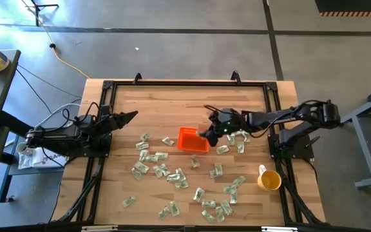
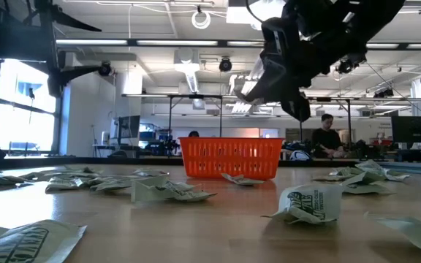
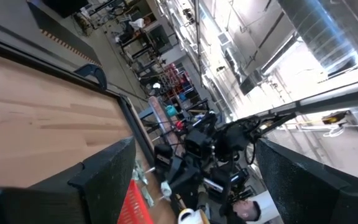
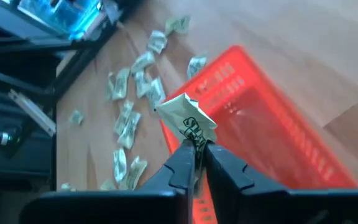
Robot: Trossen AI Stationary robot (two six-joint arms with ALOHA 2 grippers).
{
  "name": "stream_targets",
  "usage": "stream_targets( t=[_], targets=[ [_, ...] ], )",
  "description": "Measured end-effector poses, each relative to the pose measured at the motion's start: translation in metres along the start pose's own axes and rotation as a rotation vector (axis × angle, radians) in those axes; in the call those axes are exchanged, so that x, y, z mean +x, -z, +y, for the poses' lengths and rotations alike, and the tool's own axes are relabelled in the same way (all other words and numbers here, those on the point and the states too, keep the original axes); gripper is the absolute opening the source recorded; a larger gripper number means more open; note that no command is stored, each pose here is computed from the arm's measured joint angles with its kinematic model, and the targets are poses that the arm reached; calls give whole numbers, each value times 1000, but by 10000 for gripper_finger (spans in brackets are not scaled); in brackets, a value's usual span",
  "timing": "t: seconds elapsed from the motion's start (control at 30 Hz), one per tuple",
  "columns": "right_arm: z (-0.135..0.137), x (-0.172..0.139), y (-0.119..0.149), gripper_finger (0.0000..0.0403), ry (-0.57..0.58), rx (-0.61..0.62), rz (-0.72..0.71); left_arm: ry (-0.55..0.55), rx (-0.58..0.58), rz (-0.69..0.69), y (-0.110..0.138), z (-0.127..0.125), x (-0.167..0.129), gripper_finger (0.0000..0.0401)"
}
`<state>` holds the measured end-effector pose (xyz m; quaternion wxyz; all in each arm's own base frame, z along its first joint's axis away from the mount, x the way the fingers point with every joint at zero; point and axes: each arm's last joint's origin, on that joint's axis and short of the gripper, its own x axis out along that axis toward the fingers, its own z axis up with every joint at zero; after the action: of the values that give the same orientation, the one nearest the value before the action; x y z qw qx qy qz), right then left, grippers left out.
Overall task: Pick and place Stevia / Truvia into bins
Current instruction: Put the light green stevia packet into the orange bin
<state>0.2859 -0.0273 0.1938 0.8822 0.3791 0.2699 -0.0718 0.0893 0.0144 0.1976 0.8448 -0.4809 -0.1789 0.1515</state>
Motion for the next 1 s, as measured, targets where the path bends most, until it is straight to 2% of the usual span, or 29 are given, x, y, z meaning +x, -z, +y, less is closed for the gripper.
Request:
stream_targets(
  t=[0.17,0.43,0.53,0.67,0.83,1.0],
  targets=[
    [5,4,4,68,10,-44,-16,-4,1,2,0,0,0,365],
    [33,0,-16,67,220,-273,-26,-4,0,2,0,0,0,365],
    [42,-5,-29,72,294,-328,-78,-3,0,1,0,0,0,365],
    [46,-12,-45,89,375,-351,-108,11,-1,25,1,0,0,365],
    [38,-18,-52,126,413,-312,-50,89,-25,163,5,-2,0,365],
    [34,-19,-48,178,434,-305,14,36,-9,246,12,3,4,343]
  ],
)
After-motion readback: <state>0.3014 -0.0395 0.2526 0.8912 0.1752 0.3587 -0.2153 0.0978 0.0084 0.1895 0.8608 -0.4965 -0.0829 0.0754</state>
